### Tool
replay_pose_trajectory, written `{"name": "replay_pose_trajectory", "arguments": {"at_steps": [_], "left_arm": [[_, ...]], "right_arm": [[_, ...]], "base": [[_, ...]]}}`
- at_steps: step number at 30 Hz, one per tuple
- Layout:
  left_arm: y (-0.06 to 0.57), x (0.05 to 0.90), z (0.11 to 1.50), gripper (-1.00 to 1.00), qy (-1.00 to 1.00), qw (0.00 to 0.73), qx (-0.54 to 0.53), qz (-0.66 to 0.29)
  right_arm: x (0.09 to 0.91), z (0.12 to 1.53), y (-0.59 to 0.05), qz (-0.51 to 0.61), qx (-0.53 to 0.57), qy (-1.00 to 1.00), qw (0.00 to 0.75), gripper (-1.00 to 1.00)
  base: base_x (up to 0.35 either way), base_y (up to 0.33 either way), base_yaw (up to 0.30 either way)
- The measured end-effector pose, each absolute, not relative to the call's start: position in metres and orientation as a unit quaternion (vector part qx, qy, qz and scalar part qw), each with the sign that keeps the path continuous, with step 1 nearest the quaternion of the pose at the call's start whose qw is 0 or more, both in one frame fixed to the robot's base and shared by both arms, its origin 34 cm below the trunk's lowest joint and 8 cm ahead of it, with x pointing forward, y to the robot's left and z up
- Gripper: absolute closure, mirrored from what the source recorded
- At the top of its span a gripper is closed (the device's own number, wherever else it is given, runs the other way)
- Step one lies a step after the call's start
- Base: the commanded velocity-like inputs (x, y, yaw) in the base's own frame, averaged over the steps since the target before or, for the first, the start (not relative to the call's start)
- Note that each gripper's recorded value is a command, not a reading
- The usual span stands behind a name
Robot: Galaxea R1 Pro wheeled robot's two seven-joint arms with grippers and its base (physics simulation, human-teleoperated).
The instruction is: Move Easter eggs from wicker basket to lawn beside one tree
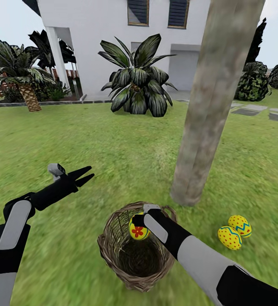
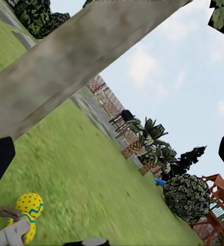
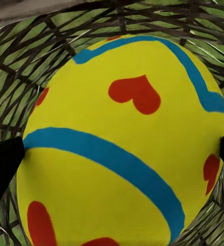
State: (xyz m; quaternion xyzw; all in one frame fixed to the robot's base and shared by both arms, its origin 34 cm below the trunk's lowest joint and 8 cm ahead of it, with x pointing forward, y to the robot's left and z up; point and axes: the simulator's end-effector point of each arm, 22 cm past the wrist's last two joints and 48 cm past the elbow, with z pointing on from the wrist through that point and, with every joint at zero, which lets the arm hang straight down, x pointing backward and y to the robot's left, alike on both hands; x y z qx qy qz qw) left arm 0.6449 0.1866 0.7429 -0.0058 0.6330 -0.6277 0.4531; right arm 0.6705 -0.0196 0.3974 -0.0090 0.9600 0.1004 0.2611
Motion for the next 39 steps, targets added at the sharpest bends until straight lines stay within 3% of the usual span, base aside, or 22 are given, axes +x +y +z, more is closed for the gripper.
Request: {"name": "replay_pose_trajectory", "arguments": {"at_steps": [39], "left_arm": [[0.179,0.609,0.836,-1.00,0.593,0.493,0.036,-0.636]], "right_arm": [[0.683,0.495,-0.020,0.099,-0.016,0.940,0.327,1.00]], "base": [[0.000,0.000,0.000]]}}
